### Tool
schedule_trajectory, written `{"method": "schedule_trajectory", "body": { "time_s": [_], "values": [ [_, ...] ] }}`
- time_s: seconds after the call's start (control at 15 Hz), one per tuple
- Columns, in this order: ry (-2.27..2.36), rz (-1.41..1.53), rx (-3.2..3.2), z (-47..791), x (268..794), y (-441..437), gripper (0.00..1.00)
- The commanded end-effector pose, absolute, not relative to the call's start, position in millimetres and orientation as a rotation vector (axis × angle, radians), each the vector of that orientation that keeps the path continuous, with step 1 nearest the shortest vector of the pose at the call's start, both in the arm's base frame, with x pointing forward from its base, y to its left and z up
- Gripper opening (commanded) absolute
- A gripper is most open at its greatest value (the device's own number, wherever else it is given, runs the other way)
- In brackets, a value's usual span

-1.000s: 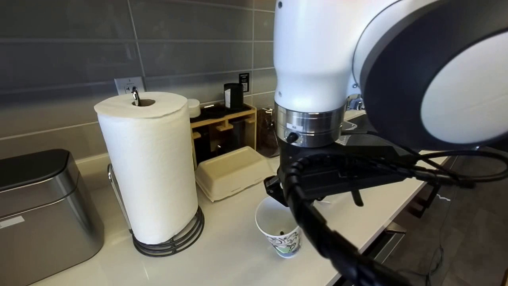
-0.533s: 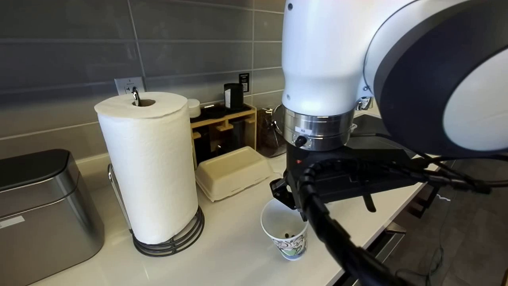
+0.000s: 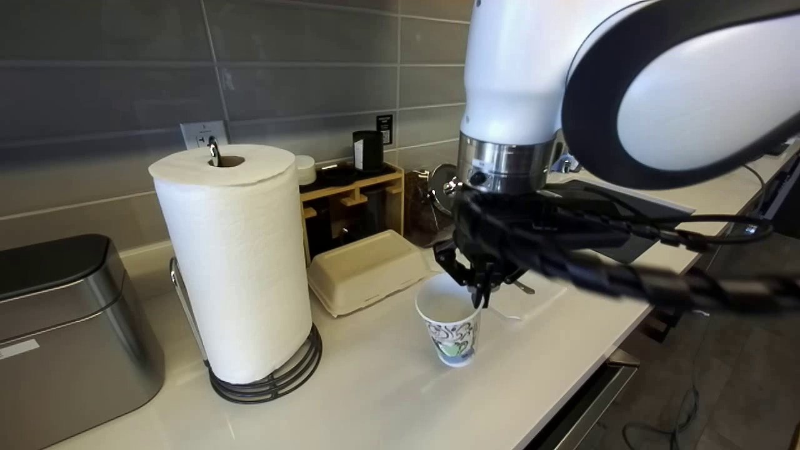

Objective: Put the cup in front of the foam pack

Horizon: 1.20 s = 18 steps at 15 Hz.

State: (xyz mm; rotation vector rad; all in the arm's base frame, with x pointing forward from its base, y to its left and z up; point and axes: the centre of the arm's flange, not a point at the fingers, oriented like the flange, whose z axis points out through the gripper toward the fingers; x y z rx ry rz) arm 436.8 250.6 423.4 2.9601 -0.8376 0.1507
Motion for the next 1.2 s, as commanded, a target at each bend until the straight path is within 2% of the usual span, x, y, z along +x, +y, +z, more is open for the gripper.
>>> {"method": "schedule_trajectory", "body": {
  "time_s": [0.0, 0.53, 1.13],
  "values": [
    [-0.996, 0.14, 3.043, 425.9, 450.0, 196.7, 0.01],
    [-1.275, 0.223, 2.998, 406.4, 470.0, 124.3, 0.01],
    [-1.371, 0.208, 2.984, 388.6, 494.4, 111.7, 0.01]
  ]
}}
